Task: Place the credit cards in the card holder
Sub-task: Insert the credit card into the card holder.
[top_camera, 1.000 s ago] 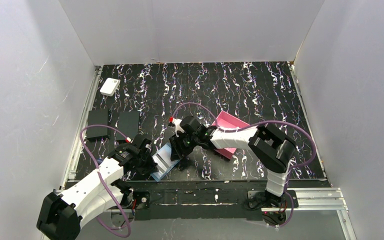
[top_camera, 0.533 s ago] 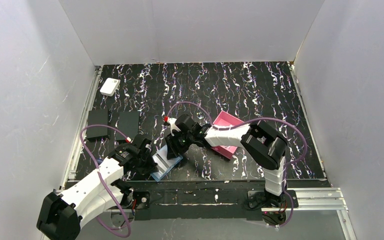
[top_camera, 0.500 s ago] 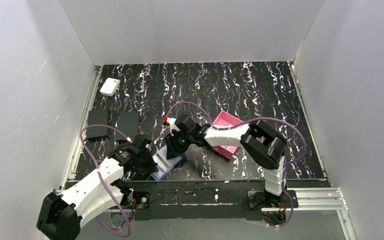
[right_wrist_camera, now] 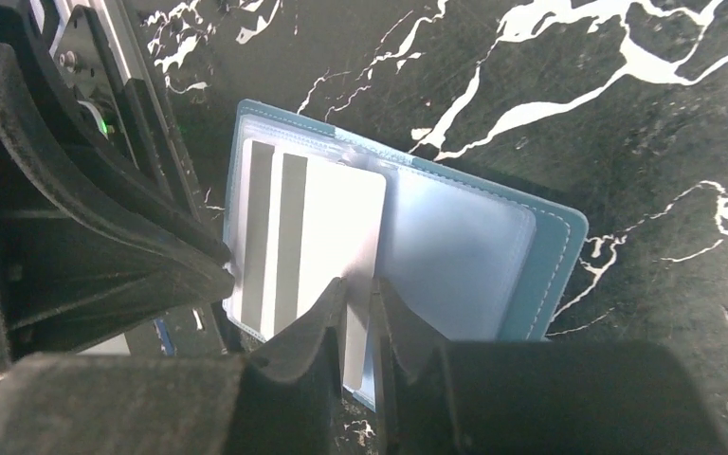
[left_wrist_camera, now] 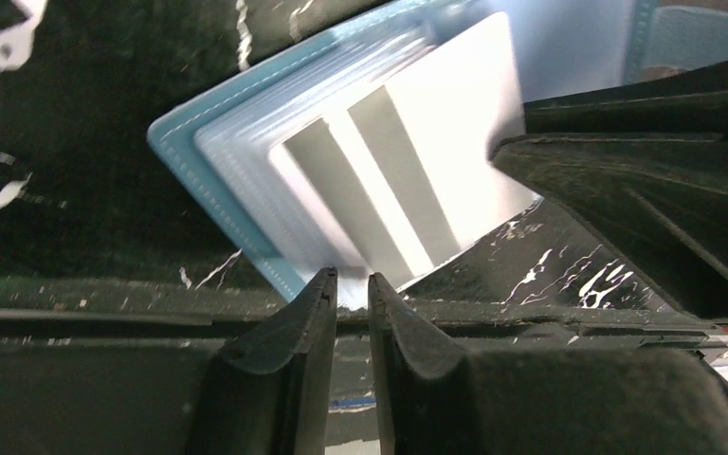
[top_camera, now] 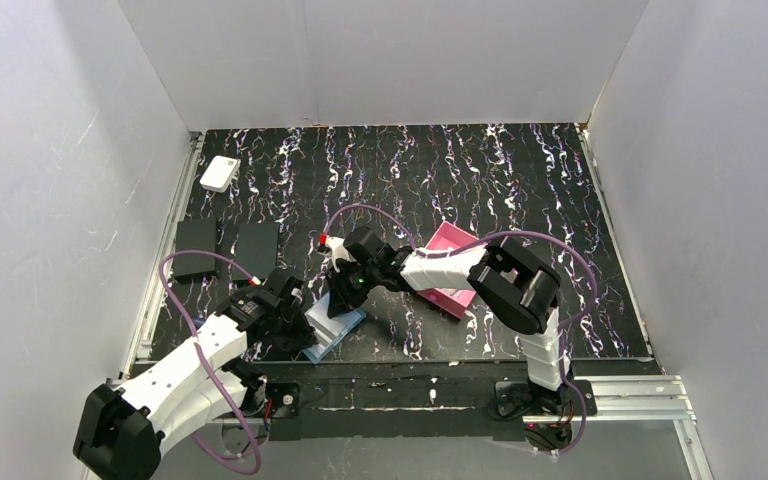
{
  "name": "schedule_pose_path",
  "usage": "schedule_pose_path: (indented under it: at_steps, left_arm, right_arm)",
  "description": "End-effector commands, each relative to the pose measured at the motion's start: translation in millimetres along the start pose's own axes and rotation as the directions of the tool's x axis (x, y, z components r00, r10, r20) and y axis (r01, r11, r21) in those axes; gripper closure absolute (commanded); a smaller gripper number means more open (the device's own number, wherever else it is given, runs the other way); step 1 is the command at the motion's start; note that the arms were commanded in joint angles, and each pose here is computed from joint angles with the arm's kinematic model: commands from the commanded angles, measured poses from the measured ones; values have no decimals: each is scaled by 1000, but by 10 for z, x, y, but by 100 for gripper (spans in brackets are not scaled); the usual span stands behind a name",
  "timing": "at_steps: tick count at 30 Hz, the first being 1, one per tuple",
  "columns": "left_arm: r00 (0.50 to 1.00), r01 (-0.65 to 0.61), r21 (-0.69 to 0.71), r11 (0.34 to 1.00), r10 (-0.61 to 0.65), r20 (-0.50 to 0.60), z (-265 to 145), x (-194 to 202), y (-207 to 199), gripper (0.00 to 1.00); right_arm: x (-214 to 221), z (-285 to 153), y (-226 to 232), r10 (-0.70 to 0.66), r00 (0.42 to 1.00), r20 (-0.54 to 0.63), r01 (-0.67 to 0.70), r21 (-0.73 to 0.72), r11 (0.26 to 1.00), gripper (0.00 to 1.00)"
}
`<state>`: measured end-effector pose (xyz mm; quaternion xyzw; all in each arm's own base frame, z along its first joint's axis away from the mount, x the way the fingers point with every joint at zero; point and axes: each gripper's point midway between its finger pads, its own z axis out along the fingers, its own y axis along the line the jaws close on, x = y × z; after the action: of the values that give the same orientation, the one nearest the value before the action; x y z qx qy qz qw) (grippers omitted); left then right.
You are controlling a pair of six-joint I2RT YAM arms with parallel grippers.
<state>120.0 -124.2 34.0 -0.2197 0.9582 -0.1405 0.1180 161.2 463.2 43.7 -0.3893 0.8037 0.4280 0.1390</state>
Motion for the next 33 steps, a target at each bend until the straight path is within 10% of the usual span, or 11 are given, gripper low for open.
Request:
schedule_pose_path:
  at_steps: [1, 11, 33]
  left_arm:
    - [998, 67, -94, 993, -68, -11, -191, 52, 163, 81]
    - [985, 173, -214, 961, -168, 40, -181, 54, 443, 99]
    - [994, 105, -225, 969, -102, 26, 106, 7, 438, 100]
  right_arm:
    - [-7, 25, 112, -35, 999, -9, 34, -56, 998, 79]
    - [-2, 37, 148, 18, 1000, 12, -17, -77, 997, 76]
    - [84, 156, 542, 106, 994, 27, -102, -138, 985, 79]
